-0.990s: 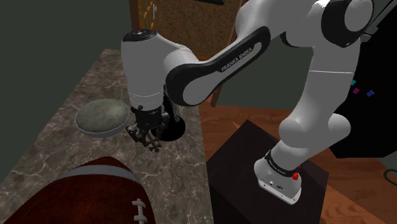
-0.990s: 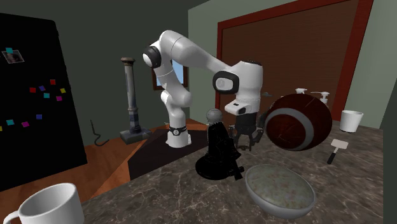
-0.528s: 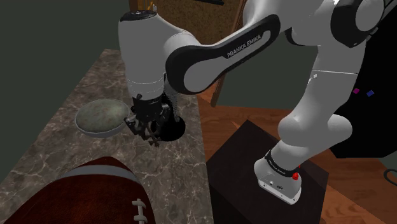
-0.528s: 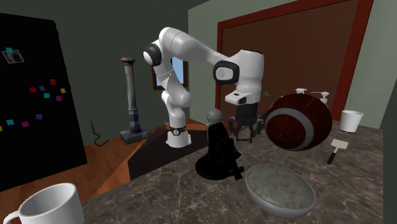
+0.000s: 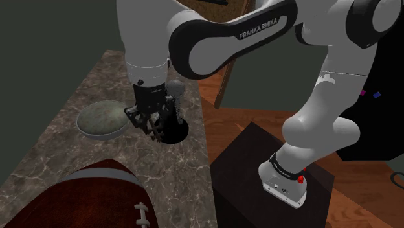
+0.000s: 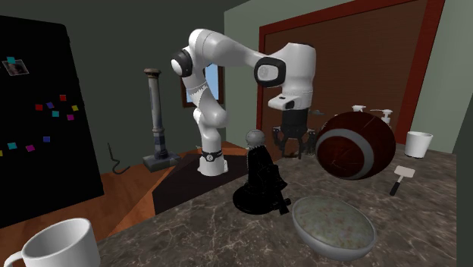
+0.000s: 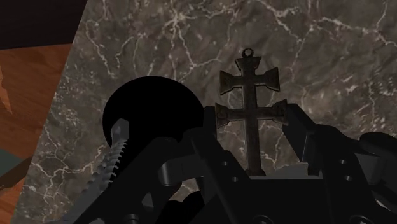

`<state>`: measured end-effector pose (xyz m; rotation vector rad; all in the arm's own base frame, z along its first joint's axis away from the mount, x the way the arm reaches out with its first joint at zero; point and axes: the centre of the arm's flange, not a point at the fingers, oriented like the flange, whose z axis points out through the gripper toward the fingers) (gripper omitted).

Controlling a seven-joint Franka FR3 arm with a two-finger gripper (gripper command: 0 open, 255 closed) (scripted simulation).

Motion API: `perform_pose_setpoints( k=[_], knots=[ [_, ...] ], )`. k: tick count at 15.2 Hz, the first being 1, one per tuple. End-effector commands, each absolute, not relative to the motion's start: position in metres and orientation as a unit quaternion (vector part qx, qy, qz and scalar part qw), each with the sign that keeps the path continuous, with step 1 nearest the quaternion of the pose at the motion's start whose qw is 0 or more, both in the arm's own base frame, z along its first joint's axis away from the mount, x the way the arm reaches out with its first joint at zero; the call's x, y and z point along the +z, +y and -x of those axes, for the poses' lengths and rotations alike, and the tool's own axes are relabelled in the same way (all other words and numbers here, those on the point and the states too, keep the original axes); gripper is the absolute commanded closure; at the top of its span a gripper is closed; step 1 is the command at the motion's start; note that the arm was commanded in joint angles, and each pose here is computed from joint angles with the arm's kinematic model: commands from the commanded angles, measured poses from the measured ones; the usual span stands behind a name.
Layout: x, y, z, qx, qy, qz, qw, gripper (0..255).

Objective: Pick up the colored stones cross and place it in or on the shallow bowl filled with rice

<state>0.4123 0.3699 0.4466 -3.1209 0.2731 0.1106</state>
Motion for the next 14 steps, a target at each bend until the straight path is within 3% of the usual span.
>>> perform_pose_setpoints(
  k=[1, 3, 14],
  knots=[
    [0.457, 0.371, -0.412, 0.035, 0.087, 0.996, 0.003, 255],
    [0.465, 0.371, -0.412, 0.035, 0.087, 0.996, 0.003, 255],
    [0.47, 0.412, -0.551, 0.035, 0.087, 0.996, 0.003, 255]
  ],
)
